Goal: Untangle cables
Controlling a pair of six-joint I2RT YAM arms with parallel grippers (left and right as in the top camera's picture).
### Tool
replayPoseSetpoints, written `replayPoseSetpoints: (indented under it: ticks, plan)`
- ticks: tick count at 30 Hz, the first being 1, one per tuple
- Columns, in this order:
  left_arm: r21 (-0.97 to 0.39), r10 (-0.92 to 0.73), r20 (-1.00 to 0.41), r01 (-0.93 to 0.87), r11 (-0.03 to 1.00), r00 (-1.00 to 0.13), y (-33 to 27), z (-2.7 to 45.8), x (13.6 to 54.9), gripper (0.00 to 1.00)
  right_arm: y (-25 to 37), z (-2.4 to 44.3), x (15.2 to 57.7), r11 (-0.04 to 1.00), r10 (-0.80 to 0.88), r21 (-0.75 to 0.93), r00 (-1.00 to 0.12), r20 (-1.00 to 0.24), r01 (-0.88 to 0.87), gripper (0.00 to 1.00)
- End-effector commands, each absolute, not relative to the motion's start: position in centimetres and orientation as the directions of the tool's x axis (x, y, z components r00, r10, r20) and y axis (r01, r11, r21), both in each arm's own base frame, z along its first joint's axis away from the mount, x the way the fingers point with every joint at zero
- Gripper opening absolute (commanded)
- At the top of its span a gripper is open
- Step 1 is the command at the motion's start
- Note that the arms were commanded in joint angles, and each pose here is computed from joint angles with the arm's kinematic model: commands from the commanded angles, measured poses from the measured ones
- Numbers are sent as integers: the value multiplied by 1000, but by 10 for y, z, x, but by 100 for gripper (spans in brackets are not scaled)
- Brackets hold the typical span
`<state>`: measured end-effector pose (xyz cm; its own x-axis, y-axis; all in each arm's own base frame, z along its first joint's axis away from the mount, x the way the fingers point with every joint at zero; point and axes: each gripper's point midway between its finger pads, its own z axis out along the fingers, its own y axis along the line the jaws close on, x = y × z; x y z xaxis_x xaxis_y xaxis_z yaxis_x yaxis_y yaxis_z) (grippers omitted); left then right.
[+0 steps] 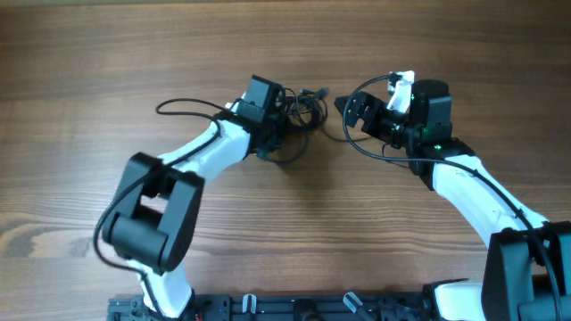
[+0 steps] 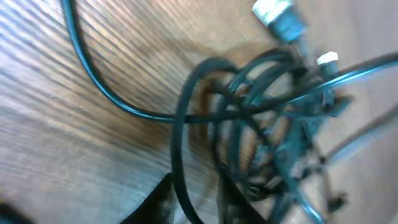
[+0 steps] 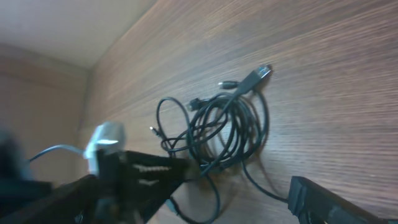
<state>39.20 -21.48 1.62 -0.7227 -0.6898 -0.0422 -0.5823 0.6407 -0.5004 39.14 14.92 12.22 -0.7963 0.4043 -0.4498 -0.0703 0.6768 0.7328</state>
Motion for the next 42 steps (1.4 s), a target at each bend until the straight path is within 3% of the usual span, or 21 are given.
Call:
replayPoseSetpoints:
  ticks: [1, 3, 5, 7, 10, 14, 18, 21, 22, 23, 24, 25, 26, 27, 29, 31, 33, 38, 42]
  plan:
    - [-448, -672, -66, -579, 681, -738, -209, -6, 390, 4, 163, 131, 388, 628, 373, 770, -824, -426, -114, 100]
    - [-511, -558, -151, -419, 750, -816, -210, 33, 402, 4, 165, 133, 387, 604, 389, 792, -833, -394, -92, 100]
    - [-559, -431, -332, -193, 806, -839, -199, 117, 414, 4, 168, 135, 384, 554, 422, 831, -848, -321, -38, 100]
    - [-521, -281, -548, 59, 852, -787, -194, 190, 409, 4, 179, 149, 383, 526, 375, 840, -849, -372, -136, 100]
    - [-404, -110, -749, 318, 858, -654, -194, 265, 379, 4, 209, 173, 377, 496, 257, 786, -802, -539, -370, 99]
    - [-392, -91, -812, 422, 817, -577, -199, 305, 359, 4, 241, 193, 367, 434, 220, 767, -770, -599, -472, 100]
    - [-392, -74, -816, 453, 801, -573, -203, 308, 354, 4, 263, 216, 357, 346, 230, 785, -764, -603, -515, 100]
    - [-406, -70, -814, 477, 780, -577, -207, 310, 351, 4, 268, 222, 354, 327, 222, 771, -749, -624, -546, 93]
    - [-418, -65, -811, 498, 760, -582, -212, 311, 348, 4, 267, 215, 359, 368, 244, 776, -752, -612, -512, 85]
    - [-438, -55, -807, 533, 724, -588, -219, 314, 342, 4, 263, 203, 371, 450, 294, 774, -744, -600, -446, 61]
    - [-455, -49, -807, 565, 688, -589, -225, 318, 337, 4, 256, 192, 382, 534, 347, 757, -719, -602, -376, 27]
    - [-463, -49, -809, 582, 669, -586, -228, 321, 335, 4, 254, 189, 387, 566, 370, 745, -700, -611, -352, 12]
    - [-463, -51, -813, 591, 660, -580, -229, 324, 333, 4, 251, 188, 391, 589, 387, 736, -684, -619, -334, 5]
    - [-460, -54, -818, 595, 659, -573, -228, 328, 331, 4, 239, 180, 398, 632, 416, 724, -666, -618, -277, 5]
    - [-450, -71, -833, 597, 664, -549, -220, 340, 327, 4, 181, 144, 417, 731, 536, 683, -621, -571, 3, 5]
    - [-430, -111, -857, 579, 693, -503, -195, 358, 326, 4, 119, 112, 419, 706, 653, 661, -594, -469, 254, 4]
    - [-409, -186, -883, 512, 756, -431, -148, 381, 329, 4, 68, 99, 418, 646, 732, 660, -557, -394, 383, 4]
    - [-397, -316, -900, 267, 878, -299, -40, 400, 343, 4, 27, 97, 420, 586, 787, 681, -507, -350, 440, 5]
    - [-565, -563, -807, -44, 824, -176, 66, 402, 342, 4, 14, 89, 415, 589, 800, 635, -474, -368, 501, 5]
